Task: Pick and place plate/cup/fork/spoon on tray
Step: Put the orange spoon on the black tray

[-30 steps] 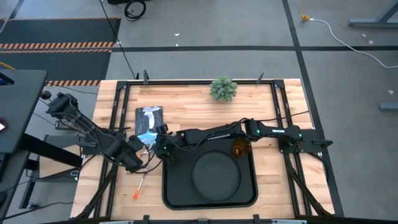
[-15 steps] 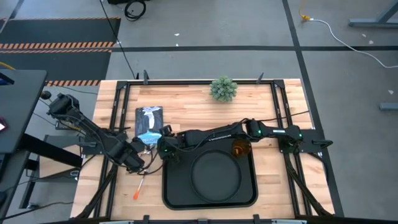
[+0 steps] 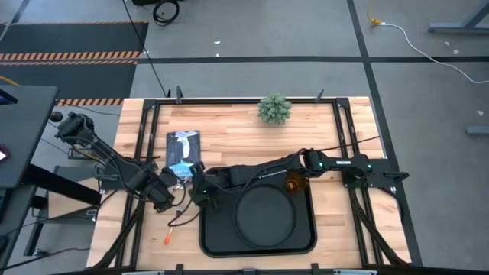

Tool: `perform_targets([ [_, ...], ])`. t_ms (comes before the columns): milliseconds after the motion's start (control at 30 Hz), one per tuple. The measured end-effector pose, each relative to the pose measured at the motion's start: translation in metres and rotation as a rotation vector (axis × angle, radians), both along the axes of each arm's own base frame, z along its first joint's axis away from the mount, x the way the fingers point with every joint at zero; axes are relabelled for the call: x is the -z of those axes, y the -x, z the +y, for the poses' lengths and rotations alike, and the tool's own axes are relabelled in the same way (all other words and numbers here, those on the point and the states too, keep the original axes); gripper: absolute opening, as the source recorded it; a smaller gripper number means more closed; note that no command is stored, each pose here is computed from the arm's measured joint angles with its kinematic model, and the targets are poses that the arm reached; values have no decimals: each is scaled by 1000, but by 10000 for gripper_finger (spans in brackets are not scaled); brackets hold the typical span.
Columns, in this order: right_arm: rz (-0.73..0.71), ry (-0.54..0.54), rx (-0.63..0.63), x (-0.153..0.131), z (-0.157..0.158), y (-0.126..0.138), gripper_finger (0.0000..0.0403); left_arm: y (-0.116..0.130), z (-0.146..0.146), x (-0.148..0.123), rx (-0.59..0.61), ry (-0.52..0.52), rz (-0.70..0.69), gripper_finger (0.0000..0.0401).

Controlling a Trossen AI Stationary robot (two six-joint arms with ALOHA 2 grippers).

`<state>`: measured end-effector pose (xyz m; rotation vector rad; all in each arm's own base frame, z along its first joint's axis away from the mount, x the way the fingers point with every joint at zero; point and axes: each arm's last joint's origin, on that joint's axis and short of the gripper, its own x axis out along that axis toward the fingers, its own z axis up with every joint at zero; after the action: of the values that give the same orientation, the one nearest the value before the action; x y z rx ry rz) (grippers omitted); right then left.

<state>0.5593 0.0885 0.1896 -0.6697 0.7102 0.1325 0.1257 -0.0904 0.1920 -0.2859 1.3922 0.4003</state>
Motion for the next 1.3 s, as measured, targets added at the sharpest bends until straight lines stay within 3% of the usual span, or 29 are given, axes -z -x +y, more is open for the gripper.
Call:
perform_targets([
  [167,-40,-65,-48,-7,3,-2,189,1,1,14,-54,28,-15,12],
  [633,1,-44,-44,-9,18,6,174,6,9,34,-221,21,-15,11],
  [900,-29,-37,-48,-28,18,10,174,-5,3,38,-197,84,-48,11],
  [1100,-38,-48,-61,-38,18,13,174,-8,-1,48,-202,44,8,14],
  [1300,-41,-49,-69,-40,18,13,174,-16,-7,49,-175,112,-50,64],
])
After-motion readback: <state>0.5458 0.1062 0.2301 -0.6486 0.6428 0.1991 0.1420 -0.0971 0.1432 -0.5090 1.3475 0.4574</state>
